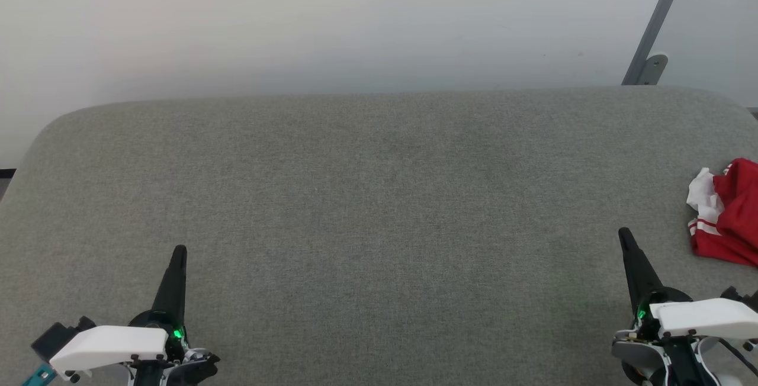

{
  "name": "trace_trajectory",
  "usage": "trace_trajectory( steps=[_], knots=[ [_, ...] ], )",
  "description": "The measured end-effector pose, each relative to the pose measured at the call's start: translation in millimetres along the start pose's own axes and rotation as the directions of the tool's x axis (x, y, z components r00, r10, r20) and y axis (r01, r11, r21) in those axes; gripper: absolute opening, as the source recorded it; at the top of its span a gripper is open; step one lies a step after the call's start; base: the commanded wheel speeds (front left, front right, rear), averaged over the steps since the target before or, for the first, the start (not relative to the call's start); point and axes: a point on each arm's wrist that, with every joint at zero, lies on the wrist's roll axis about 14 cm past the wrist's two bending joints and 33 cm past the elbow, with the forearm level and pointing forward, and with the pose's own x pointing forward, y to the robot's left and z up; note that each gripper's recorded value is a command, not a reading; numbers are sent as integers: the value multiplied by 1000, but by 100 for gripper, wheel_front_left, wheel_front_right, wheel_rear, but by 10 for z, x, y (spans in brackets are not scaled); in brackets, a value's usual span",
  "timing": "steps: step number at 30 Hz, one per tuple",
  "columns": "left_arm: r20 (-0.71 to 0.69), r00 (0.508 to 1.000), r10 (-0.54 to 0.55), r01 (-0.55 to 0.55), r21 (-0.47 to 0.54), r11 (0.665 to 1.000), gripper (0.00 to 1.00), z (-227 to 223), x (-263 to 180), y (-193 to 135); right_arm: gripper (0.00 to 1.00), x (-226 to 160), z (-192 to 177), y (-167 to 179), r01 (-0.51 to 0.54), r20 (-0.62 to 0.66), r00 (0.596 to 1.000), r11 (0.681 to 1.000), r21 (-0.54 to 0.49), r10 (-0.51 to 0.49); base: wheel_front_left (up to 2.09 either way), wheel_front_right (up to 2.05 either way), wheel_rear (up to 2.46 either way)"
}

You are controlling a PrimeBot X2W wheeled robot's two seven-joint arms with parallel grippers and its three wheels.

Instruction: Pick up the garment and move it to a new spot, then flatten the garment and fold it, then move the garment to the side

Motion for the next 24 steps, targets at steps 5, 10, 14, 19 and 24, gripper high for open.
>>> trace_trajectory(
  steps=[5, 10, 14, 19, 24],
  knots=[
    [-5, 1000, 0, 0, -40, 999, 0, -12, 14, 1, 0, 18, -8, 18, -6, -5, 1000, 999, 37, 6, 0, 0, 0],
    [-8, 1000, -9, 9, -70, 998, 0, -22, 46, -30, 0, 39, -15, 43, -14, -8, 1000, 997, 74, 15, 0, 0, 0],
    [-13, 1000, -9, 8, -100, 995, 0, -32, 52, -24, 0, 45, -24, 45, -16, -12, 1000, 995, 100, 17, 0, 0, 0],
    [-17, 1000, -19, 17, -128, 992, 0, -42, 84, -56, 0, 58, -27, 55, -20, -12, 1000, 991, 132, 22, 0, 0, 0],
    [-19, 1000, -21, 18, -163, 986, 0, -50, 97, -59, 0, 73, -34, 72, -25, -15, 999, 986, 166, 28, 0, 0, 0]
  ],
)
